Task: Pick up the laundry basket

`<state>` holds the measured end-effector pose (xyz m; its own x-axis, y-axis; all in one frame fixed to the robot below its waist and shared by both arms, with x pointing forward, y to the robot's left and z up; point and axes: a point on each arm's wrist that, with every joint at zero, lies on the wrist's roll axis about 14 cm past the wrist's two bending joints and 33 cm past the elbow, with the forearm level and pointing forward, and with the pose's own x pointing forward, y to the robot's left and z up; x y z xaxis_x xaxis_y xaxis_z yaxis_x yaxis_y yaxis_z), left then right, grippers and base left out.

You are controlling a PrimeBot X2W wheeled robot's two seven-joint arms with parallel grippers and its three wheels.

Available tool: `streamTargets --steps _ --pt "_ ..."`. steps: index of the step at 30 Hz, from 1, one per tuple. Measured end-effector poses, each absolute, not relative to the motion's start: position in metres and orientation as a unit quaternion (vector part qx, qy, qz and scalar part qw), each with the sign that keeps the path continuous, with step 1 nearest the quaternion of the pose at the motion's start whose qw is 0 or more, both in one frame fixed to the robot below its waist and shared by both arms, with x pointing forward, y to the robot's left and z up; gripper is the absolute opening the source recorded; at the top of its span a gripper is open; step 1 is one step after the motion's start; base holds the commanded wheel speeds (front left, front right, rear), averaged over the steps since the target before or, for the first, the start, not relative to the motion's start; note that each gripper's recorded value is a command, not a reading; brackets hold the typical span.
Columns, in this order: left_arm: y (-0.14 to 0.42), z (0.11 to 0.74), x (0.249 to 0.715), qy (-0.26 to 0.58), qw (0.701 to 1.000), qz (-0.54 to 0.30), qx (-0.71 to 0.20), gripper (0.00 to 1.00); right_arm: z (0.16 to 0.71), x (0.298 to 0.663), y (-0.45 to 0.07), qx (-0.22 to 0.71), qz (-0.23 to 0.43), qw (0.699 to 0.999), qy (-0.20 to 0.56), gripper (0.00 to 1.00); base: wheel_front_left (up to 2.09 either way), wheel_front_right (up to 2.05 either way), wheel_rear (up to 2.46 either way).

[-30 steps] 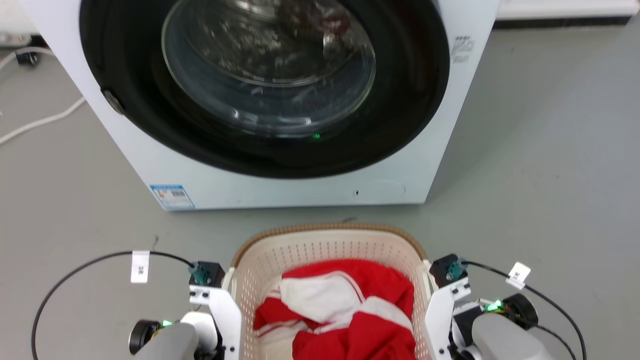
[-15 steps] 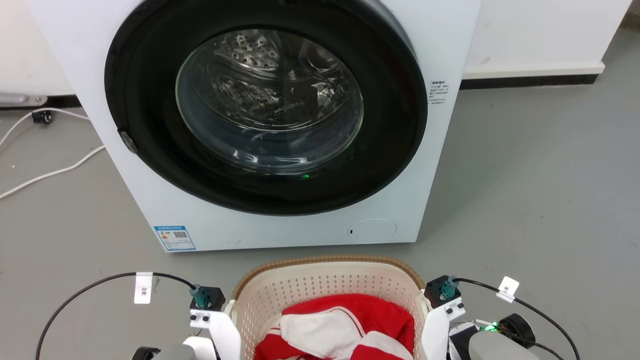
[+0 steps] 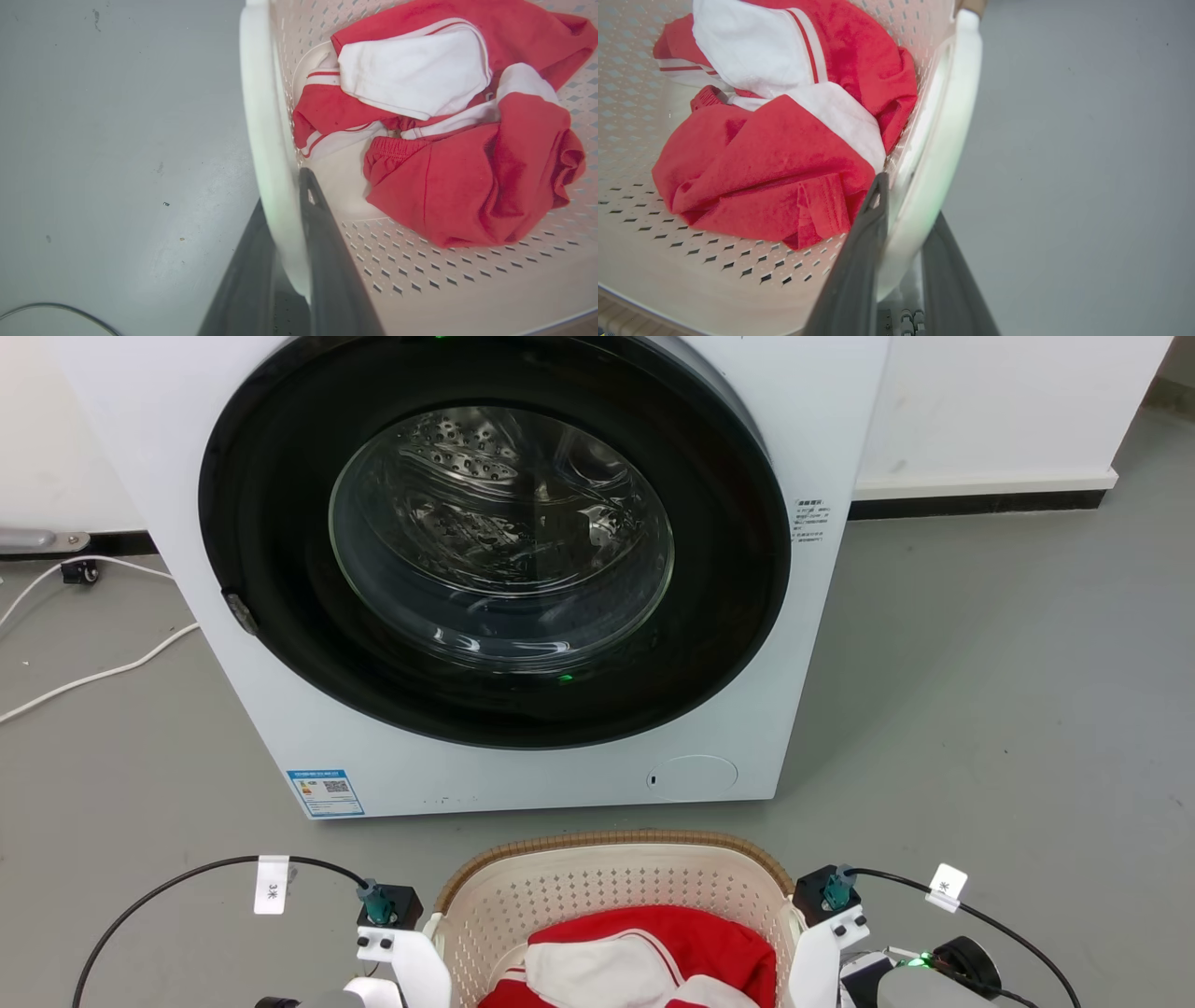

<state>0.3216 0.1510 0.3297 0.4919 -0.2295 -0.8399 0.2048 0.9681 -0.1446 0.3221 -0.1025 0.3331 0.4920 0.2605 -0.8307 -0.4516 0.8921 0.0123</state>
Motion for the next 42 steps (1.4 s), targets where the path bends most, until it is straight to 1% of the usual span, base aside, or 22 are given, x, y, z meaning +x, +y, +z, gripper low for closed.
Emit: streamTargets --steps 42 --pt "0.1531 0.3301 0.3251 0.478 0.869 -0.123 -0.016 0.0 0.3285 0.3182 -0.1021 -0.096 0.21 0.855 0.464 0.0 0.0 0.0 0.0"
